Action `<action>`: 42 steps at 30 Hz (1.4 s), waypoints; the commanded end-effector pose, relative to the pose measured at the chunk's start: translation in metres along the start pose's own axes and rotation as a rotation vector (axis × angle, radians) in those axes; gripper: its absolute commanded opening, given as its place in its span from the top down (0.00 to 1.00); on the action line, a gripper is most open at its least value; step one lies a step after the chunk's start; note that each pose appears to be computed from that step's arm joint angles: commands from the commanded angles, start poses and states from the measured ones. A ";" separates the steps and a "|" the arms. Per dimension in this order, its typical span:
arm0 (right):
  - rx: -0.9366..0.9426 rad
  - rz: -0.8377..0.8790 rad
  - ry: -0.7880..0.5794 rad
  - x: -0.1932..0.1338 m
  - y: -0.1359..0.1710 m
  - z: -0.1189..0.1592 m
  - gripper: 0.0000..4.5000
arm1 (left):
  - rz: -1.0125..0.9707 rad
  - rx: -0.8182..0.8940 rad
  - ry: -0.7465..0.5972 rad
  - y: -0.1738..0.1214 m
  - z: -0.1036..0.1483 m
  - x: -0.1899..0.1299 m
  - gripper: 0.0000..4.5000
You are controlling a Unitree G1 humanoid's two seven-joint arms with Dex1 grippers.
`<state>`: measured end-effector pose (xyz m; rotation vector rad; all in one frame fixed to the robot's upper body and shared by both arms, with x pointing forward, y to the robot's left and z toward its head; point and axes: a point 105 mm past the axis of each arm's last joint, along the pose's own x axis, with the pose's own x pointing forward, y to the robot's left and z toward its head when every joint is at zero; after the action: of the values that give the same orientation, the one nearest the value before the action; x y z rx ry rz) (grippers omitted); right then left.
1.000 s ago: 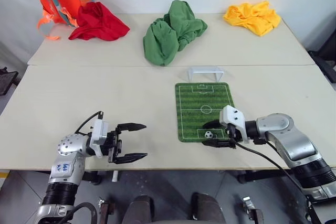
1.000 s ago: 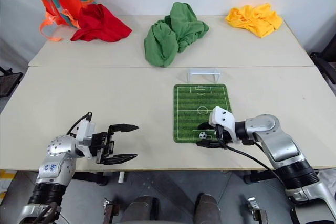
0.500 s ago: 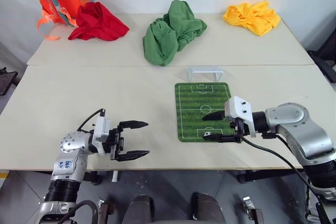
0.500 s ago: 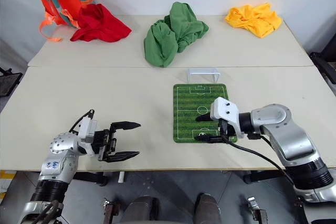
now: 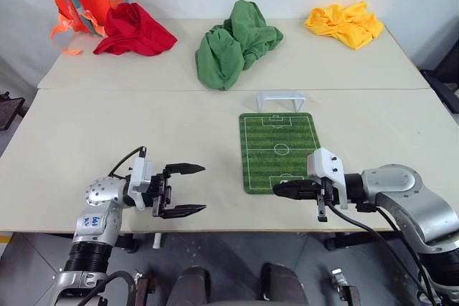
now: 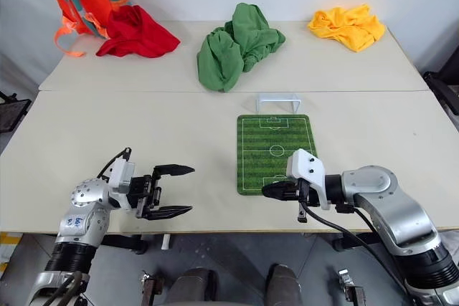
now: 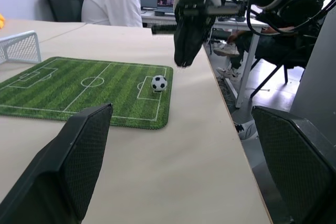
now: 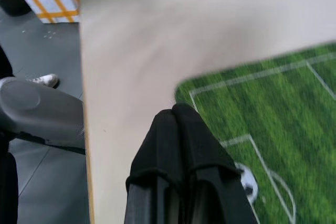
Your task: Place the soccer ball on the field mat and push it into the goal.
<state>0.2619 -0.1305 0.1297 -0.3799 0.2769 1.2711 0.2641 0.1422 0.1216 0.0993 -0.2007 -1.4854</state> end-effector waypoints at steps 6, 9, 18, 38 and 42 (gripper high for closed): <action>0.003 -0.063 0.055 0.004 -0.035 -0.033 1.00 | -0.004 0.013 -0.004 0.002 0.005 -0.003 0.00; -0.046 -0.148 0.048 -0.001 -0.063 -0.028 1.00 | 0.001 0.021 -0.001 0.005 0.006 -0.003 0.00; -0.190 -0.439 -0.112 -0.045 -0.123 0.040 1.00 | 0.018 0.038 -0.006 0.010 0.005 -0.002 0.00; -0.009 -0.556 -0.081 -0.150 -0.100 -0.032 0.48 | 0.488 0.040 0.044 0.082 0.009 -0.055 0.00; 0.021 -0.548 -0.076 -0.168 -0.089 -0.047 0.18 | 0.528 0.056 0.042 0.082 0.012 -0.075 0.00</action>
<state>0.3065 -0.3107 0.1525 -0.3421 0.1620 0.7466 0.3383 0.2144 0.1341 0.0802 -0.1749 -0.9688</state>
